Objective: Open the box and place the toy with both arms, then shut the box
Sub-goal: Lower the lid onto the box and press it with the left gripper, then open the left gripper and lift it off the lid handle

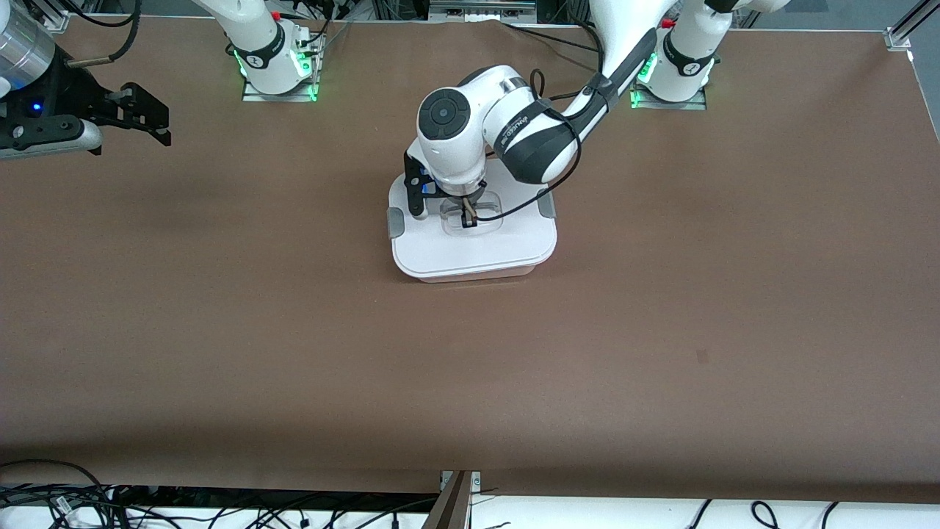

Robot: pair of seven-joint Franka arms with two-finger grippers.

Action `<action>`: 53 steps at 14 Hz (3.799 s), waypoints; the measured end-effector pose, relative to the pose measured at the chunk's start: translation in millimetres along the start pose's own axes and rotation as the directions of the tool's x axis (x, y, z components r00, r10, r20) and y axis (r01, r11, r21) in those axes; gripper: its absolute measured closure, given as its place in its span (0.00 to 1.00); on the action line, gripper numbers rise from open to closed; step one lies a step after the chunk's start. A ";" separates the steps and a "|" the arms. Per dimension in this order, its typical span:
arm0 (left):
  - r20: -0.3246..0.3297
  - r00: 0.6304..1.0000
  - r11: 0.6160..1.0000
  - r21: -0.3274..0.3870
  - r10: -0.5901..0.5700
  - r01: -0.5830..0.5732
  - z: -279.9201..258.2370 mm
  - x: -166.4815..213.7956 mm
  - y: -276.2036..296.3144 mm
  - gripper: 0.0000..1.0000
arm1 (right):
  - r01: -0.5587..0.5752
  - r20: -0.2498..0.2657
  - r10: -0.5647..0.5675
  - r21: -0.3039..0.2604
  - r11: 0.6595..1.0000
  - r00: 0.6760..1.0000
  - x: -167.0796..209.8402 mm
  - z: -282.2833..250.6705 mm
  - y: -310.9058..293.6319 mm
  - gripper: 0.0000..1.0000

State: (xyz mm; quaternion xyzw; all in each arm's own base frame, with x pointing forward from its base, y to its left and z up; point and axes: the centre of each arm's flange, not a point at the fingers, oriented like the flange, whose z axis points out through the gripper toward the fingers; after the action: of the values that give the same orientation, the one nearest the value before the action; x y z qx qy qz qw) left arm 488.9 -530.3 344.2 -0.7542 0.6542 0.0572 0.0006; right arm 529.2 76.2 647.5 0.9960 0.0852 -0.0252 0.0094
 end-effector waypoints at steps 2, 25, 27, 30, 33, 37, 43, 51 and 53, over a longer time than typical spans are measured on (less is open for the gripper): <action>0.012 1.000 1.000 0.018 0.014 -0.014 2.7 1.6 2.9 0.93 | 0.000 0.000 0.000 0.000 1.000 1.000 0.0 0.0 0.0 0.00; 0.024 0.993 0.992 0.059 0.113 -0.114 7.3 1.3 2.6 0.93 | 0.000 0.000 0.000 0.000 1.000 1.000 0.0 0.0 -0.3 0.00; 0.031 0.993 0.992 0.055 0.109 -0.111 12.2 -0.6 0.6 0.81 | 0.000 0.000 0.000 0.000 1.000 1.000 0.0 0.0 -0.5 0.00; 0.018 0.995 0.993 0.065 0.101 -0.102 7.9 -1.3 -4.7 0.52 | 0.001 0.000 -0.001 0.000 1.000 1.000 0.0 0.0 -0.9 0.00; 0.020 0.997 0.996 0.044 0.077 -0.078 -5.2 -7.3 -12.2 0.23 | 0.001 0.000 -0.001 0.000 1.000 1.000 0.0 0.0 -1.1 0.00; -0.021 1.000 1.000 0.006 -0.018 0.018 -33.2 -27.3 -40.6 0.00 | 0.001 0.000 -0.001 0.000 1.000 1.000 0.0 0.0 -1.4 0.00; -0.080 0.958 0.962 -0.033 -0.274 0.272 -49.7 -143.2 -159.8 0.00 | 0.002 0.000 -0.002 0.000 1.000 1.000 0.0 -0.1 -2.1 0.00; -0.101 0.801 0.808 -0.063 -0.590 0.587 -85.1 -372.5 -280.3 0.00 | 0.002 0.000 -0.002 0.000 1.000 1.000 0.1 -0.1 -2.9 0.00; -0.128 0.750 0.759 -0.049 -0.649 0.649 -103.9 -425.1 -292.8 0.00 | 0.002 0.000 -0.002 0.000 1.000 1.000 0.1 -0.2 -2.9 0.00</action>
State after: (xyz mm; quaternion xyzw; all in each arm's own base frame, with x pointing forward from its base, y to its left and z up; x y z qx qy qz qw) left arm 728.2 -76.5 462.7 -0.9364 0.3501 0.0020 -0.0253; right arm 528.8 79.1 647.6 0.9959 0.0861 -0.0250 0.0095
